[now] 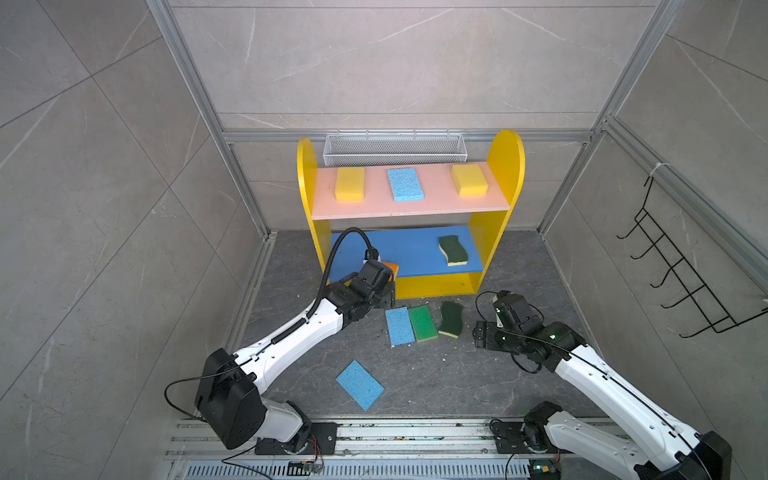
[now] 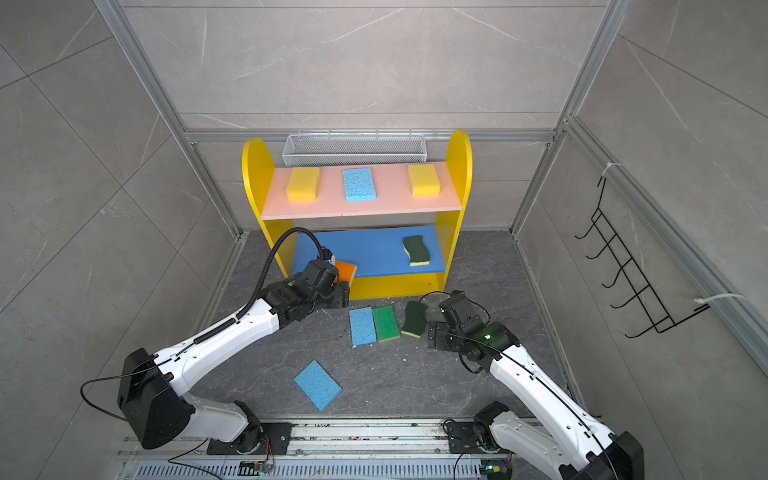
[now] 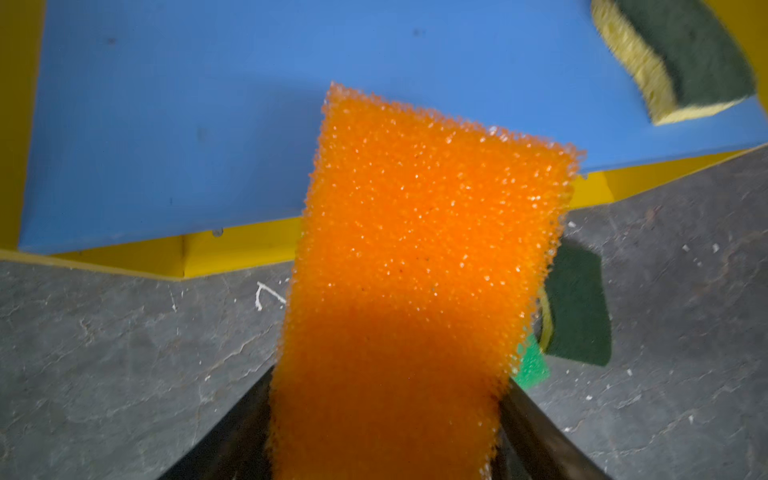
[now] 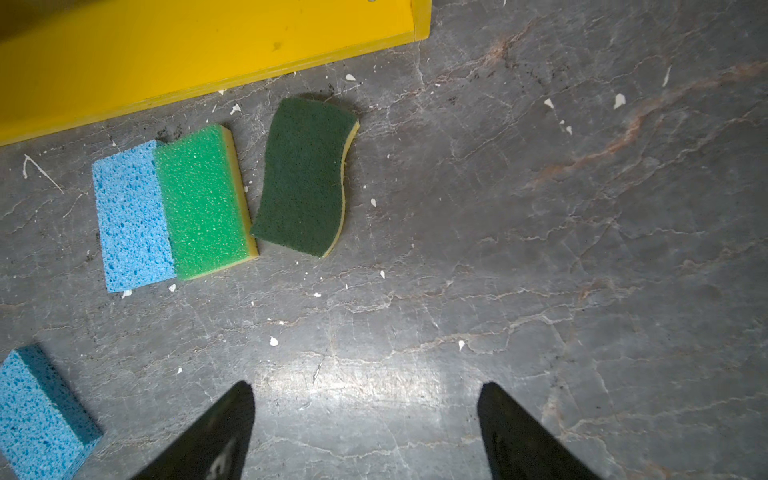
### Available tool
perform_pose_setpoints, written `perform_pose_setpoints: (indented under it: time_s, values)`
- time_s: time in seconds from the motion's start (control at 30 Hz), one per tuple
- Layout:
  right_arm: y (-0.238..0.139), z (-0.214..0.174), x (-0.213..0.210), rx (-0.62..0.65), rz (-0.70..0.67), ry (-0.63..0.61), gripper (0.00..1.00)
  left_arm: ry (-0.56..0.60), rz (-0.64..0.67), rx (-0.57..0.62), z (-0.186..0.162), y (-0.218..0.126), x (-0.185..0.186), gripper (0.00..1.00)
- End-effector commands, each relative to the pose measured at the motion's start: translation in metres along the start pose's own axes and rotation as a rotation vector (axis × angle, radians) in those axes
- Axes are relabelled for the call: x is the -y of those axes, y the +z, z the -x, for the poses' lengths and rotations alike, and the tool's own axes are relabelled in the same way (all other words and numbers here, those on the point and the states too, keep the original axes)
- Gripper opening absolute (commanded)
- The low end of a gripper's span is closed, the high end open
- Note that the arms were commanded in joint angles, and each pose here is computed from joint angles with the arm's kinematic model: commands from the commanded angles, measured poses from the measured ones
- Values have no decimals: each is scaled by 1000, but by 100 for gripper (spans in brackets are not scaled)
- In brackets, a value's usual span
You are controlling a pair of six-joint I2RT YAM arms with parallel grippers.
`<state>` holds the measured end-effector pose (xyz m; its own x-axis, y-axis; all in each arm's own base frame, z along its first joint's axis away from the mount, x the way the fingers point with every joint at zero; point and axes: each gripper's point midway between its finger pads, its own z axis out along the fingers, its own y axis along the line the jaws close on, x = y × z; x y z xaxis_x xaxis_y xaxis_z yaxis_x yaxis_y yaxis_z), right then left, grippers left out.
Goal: Place and organize the cleaning sponges onto the shelf
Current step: 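Carry the orange sponge with the left gripper over the blue shelf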
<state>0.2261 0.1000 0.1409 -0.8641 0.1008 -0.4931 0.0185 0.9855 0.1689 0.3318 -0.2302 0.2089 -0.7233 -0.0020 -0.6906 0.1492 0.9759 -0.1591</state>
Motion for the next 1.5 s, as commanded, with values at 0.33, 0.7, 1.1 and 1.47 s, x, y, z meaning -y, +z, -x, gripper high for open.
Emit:
perform_pose_setpoints:
  time_s: [0.33,0.7,1.1,1.47]
  values:
    - [2,-8,0,-7,24,-9,86,-202,44,124,57,42,28,72]
    - [8,-15,-6,-22,65,-12,86,-258,74,143,81,72,45,72]
    - [12,-19,-6,-36,69,-17,86,-235,162,151,78,104,40,72]
    - [14,-22,-6,-47,70,-11,86,-244,191,167,85,119,39,72]
